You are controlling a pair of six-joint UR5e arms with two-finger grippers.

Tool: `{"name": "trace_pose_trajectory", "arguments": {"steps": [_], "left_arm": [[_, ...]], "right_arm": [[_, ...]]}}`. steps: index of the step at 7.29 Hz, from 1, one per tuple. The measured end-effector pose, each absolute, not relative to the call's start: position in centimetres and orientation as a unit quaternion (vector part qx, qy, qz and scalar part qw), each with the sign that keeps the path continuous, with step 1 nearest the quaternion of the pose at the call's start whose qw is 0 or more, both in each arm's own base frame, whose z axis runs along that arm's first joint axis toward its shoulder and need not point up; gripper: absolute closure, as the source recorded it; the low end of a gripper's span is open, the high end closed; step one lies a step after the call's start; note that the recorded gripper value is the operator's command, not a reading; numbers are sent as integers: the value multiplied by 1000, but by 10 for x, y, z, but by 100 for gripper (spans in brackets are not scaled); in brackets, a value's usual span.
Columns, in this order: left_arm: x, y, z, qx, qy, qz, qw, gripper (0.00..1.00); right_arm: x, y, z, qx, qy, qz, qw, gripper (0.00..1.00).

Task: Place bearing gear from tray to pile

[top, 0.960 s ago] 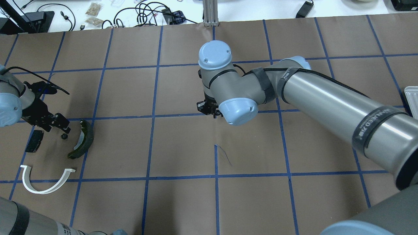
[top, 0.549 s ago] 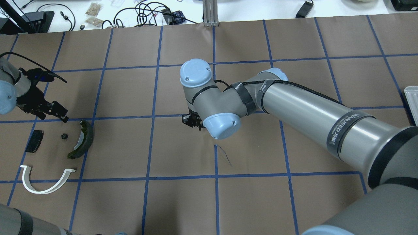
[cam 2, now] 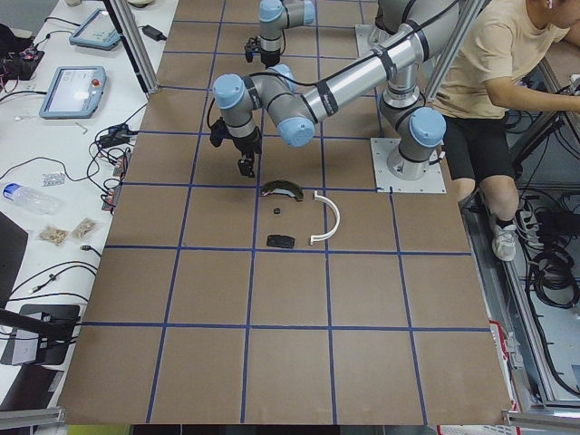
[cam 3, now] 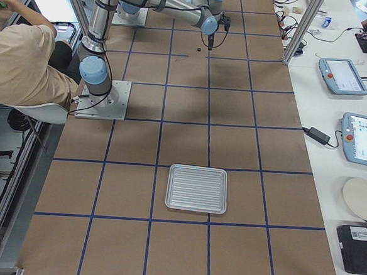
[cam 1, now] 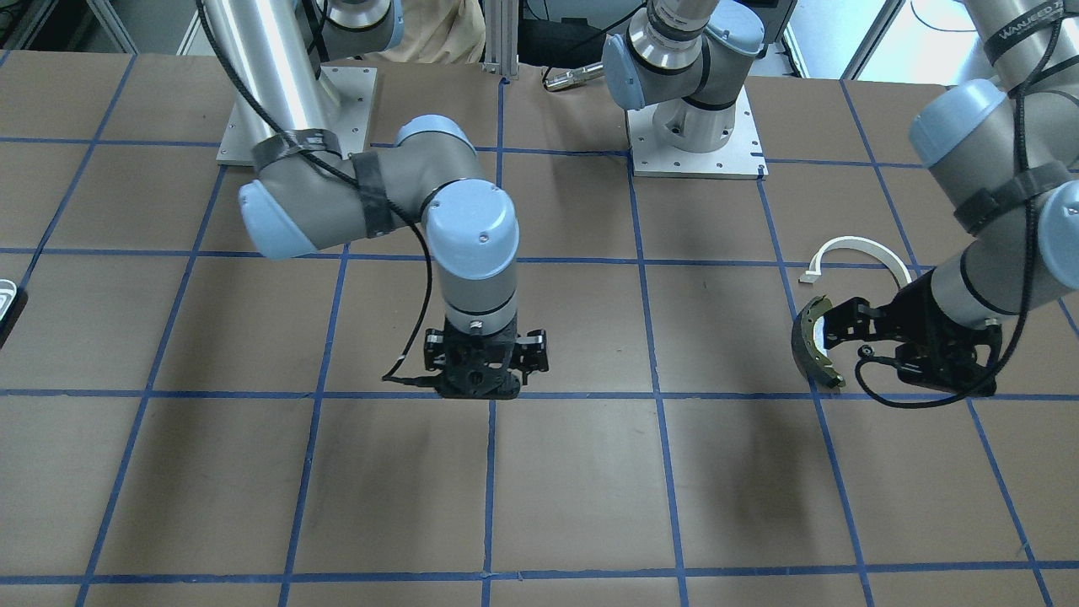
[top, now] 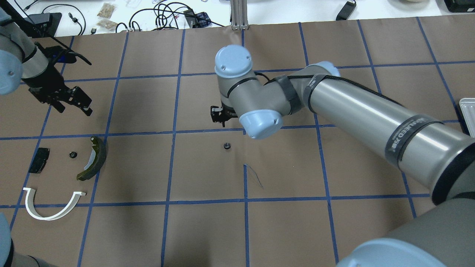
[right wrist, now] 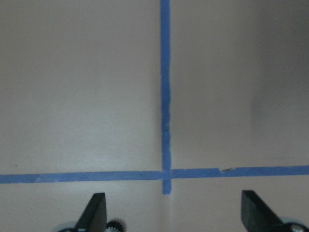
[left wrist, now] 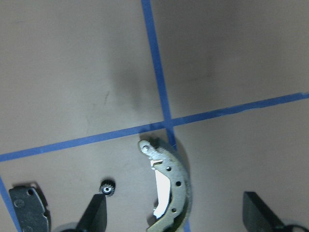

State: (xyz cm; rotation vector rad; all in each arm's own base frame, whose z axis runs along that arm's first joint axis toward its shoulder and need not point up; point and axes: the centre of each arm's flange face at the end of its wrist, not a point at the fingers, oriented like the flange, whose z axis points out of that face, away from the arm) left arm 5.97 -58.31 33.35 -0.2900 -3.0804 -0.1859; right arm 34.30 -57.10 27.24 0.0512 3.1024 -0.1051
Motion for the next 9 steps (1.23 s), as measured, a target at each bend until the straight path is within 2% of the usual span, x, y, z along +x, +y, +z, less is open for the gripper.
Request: {"name": "trace_pose_trajectory", "arguments": {"steps": [2,3,6,7,9], "left_arm": [[-42,-586,336,-75,-995,-51,43,0],[-94,-581,331,-71,-995,-53,41,0],[-212,-552,293,-79,-996,-35,34,0],[-234,-540,273,-79,-996,-22,34,0],[-264,-513,231,-81,-996,7,38,0]], "right_arm": [[266,-609,339,30,999,-36,13,0],[229,-612,376,40,999,-32,10,0],[175,-556,483,48,998,-28,8,0],[171,-537,499,48,999,-26,7,0],[171,-532,486,43,999,-16,6,0]]}}
